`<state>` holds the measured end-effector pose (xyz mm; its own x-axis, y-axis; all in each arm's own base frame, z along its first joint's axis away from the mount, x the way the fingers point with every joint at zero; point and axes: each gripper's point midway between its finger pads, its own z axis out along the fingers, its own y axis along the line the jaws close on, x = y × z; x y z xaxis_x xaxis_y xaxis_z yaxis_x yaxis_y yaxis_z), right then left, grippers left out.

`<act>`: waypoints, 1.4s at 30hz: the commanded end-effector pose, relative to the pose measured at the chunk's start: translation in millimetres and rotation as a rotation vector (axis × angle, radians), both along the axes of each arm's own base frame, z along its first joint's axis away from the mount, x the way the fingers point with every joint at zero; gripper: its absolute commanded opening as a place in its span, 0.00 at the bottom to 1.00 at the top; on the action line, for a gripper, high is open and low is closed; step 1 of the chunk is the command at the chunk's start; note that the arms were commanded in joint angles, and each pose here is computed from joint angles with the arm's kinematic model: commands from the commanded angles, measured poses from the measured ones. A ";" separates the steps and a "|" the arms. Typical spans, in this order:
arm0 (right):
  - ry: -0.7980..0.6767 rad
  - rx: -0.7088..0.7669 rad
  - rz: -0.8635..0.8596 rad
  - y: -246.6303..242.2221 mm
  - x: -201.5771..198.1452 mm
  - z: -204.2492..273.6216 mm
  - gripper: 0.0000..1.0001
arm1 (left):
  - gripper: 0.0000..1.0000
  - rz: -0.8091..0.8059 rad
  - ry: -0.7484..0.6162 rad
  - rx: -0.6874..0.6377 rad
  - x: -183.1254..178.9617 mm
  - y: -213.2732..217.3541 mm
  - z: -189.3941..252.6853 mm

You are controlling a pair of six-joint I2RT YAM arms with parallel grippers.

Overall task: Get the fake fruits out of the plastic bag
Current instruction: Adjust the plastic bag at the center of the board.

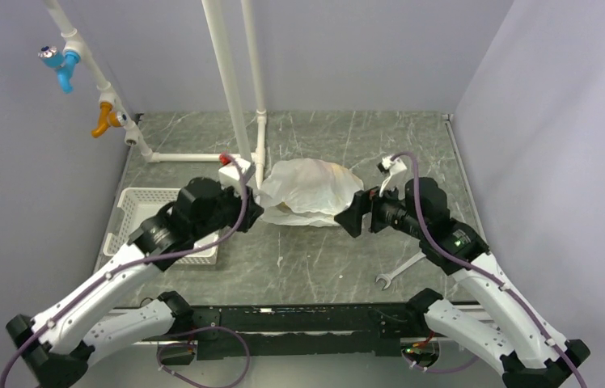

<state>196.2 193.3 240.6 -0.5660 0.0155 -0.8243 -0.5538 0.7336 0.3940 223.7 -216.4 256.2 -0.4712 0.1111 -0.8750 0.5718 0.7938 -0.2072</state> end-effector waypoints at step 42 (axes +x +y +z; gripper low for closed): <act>-0.334 -0.716 -0.247 59.5 98.4 -65.7 0.88 | 0.00 0.086 -0.078 -0.286 -26.9 21.9 10.8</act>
